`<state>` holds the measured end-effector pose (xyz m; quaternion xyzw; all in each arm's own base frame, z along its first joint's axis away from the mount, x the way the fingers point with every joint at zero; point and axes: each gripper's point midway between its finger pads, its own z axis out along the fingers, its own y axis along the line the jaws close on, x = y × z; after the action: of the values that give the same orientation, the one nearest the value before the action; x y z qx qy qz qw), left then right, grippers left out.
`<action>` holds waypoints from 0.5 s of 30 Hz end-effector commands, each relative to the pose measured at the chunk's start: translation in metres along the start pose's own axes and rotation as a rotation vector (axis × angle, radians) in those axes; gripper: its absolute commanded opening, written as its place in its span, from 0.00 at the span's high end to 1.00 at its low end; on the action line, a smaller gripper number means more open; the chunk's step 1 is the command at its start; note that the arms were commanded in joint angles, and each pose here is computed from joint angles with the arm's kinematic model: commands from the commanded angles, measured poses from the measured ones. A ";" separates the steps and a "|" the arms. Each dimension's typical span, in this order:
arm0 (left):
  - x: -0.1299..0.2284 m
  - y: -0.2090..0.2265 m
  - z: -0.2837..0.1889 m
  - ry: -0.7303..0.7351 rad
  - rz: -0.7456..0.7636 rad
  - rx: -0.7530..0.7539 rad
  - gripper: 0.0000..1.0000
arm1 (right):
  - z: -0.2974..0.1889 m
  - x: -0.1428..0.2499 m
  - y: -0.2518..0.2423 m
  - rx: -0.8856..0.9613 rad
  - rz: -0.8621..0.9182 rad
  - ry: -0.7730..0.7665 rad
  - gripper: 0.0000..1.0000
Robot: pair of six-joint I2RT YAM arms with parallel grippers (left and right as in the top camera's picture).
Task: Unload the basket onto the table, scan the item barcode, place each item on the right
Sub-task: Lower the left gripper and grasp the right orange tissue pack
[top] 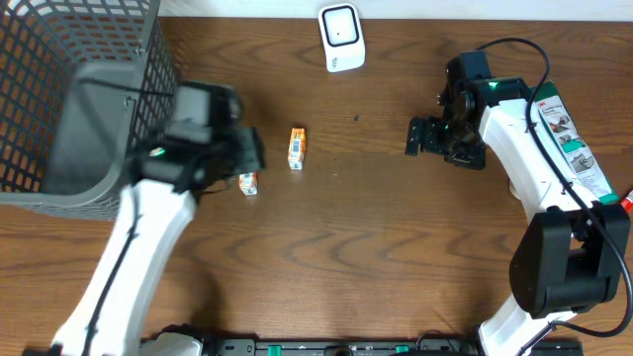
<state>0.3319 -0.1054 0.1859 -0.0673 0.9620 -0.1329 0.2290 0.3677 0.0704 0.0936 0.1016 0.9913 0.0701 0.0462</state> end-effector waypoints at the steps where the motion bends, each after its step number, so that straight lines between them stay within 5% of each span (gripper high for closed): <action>1: 0.013 0.000 0.033 0.057 0.117 -0.090 0.43 | 0.002 -0.002 -0.009 0.044 -0.016 -0.007 0.01; 15: 0.013 -0.039 0.126 0.067 0.299 -0.044 0.43 | 0.019 0.000 -0.012 0.044 -0.017 -0.015 0.01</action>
<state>0.3789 -0.1717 0.0929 0.0506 0.9717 -0.0920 0.2115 0.3708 0.0649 0.0816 0.1001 0.9917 0.0553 0.0584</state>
